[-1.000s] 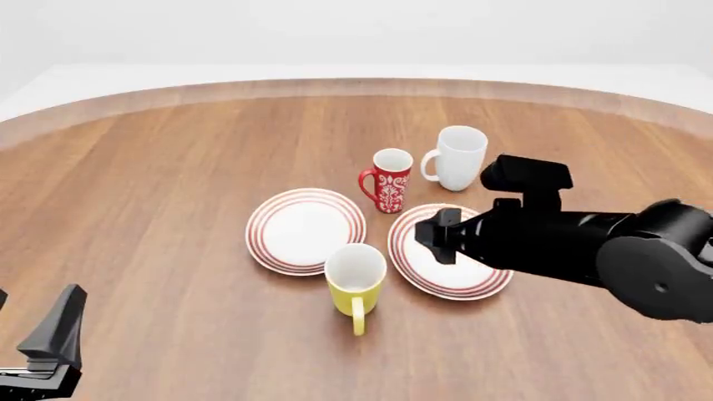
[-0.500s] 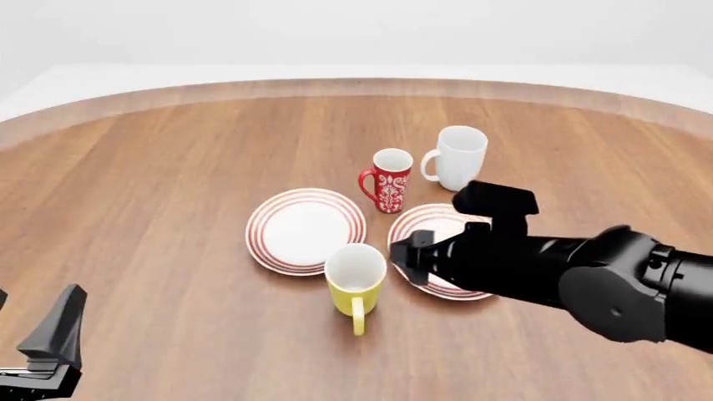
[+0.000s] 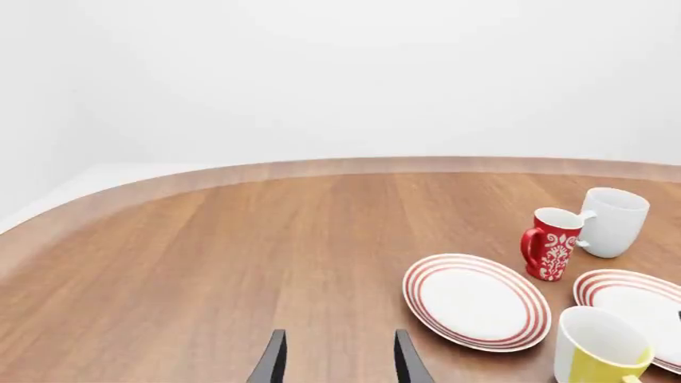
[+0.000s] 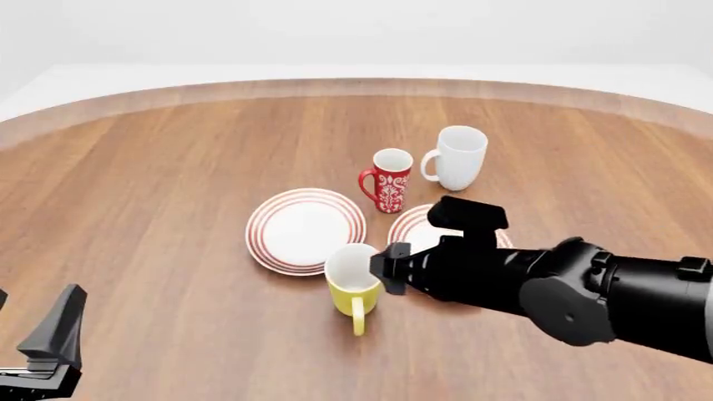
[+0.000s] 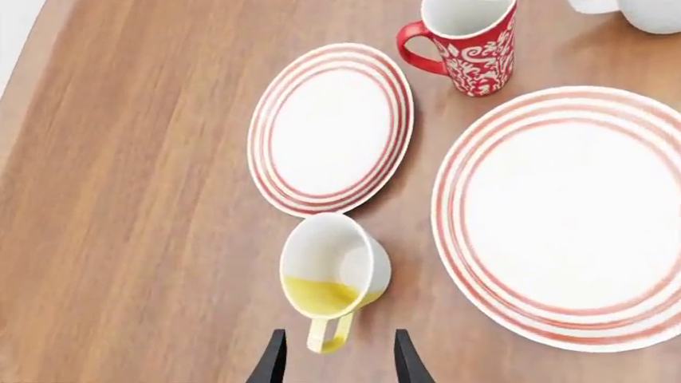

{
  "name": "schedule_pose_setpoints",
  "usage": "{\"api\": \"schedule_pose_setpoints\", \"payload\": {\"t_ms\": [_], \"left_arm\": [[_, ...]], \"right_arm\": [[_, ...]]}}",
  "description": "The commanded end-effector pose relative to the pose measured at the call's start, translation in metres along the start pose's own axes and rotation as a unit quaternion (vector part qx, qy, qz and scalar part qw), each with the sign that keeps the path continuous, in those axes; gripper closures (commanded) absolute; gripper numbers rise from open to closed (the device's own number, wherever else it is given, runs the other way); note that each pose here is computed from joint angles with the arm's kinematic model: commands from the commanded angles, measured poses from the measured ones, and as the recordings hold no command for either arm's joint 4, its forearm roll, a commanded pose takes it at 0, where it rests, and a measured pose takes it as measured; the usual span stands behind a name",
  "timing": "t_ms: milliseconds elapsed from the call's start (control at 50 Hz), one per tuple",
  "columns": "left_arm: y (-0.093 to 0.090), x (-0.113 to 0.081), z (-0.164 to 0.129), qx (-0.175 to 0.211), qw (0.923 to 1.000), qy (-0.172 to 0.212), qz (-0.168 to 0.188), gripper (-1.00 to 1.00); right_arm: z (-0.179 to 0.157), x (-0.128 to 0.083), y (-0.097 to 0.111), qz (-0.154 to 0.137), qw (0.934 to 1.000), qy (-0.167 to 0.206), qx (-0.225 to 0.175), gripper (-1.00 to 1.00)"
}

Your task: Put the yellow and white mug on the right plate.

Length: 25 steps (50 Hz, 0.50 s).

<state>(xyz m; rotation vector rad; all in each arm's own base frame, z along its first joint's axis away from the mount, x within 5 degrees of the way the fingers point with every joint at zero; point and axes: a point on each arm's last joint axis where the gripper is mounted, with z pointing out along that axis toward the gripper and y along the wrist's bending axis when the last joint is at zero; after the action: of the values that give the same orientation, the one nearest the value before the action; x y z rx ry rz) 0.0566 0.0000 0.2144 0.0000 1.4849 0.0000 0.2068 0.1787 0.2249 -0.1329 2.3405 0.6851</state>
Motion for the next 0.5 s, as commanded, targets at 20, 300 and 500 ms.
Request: {"api": "schedule_pose_setpoints", "payload": {"t_ms": [20, 300, 500], "left_arm": [[0.000, 0.000, 0.000, 0.000, 1.0000, 0.000, 0.000, -1.00], [0.000, 0.000, 0.000, 0.000, 1.0000, 0.000, 0.000, -1.00], [0.000, 0.000, 0.000, 0.000, 1.0000, 0.000, 0.000, -1.00]], "right_arm": [[0.017, 0.010, 0.002, 0.009, 0.9998, 0.016, -0.002, -1.00], [0.033, 0.018, 0.005, 0.011, 0.9995, 0.030, -0.002, -1.00], [0.044, 0.032, 0.004, 0.014, 0.9989, 0.044, -0.002, -1.00]]}}
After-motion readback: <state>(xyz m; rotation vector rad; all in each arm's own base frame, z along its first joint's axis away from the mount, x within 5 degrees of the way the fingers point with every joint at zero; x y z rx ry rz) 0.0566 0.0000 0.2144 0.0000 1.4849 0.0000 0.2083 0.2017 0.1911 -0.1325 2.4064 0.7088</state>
